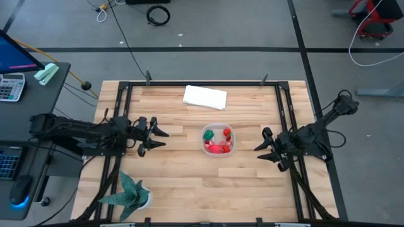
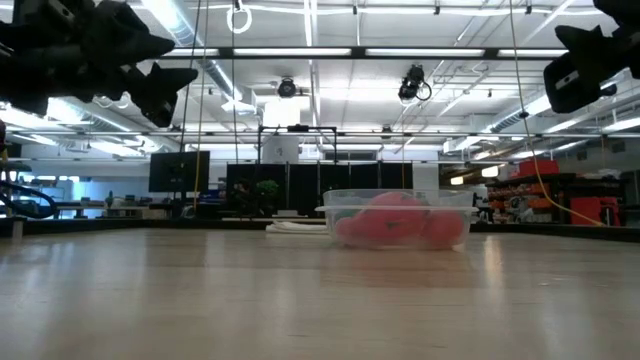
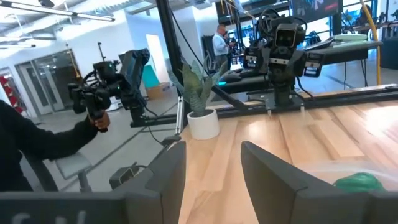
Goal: Pick and placing Produce into tupperware
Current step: Return to Home Position
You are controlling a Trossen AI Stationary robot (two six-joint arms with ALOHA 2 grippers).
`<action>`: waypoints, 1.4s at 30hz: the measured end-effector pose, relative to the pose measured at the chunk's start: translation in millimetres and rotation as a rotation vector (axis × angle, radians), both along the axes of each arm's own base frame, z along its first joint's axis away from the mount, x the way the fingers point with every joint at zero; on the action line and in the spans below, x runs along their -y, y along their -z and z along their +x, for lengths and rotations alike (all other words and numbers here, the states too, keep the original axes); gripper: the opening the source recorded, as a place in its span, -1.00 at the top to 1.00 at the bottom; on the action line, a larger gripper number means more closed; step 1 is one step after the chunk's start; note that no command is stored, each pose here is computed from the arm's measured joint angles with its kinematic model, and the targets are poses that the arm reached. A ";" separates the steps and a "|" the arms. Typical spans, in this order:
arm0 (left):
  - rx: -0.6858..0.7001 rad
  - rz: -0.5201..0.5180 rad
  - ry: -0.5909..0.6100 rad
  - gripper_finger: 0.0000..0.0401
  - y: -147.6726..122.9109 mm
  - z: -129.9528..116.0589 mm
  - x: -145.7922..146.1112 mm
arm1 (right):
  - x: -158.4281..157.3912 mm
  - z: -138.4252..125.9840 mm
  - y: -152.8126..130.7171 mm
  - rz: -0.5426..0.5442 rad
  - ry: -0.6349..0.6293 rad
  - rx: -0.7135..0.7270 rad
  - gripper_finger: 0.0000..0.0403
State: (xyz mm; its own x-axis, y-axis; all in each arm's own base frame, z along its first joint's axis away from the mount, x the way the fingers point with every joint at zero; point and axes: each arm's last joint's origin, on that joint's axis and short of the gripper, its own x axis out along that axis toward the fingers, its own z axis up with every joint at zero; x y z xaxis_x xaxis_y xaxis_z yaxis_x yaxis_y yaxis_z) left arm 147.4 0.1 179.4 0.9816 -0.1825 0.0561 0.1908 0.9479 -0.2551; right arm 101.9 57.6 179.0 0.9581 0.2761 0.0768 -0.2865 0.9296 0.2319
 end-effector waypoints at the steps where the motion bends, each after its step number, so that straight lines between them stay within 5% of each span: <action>1: -0.003 0.000 0.000 -0.03 0.3 0.0 0.0 | 0.0 0.0 -0.2 0.006 -0.001 0.000 0.19; 30: -0.215 0.165 0.010 -0.01 23.5 -1.5 -0.1 | 1.0 0.3 -0.1 -0.103 0.043 0.028 0.19; 42: -0.229 0.157 0.011 0.04 24.6 -1.7 -0.1 | 1.0 0.2 -0.1 0.028 0.032 -0.007 0.19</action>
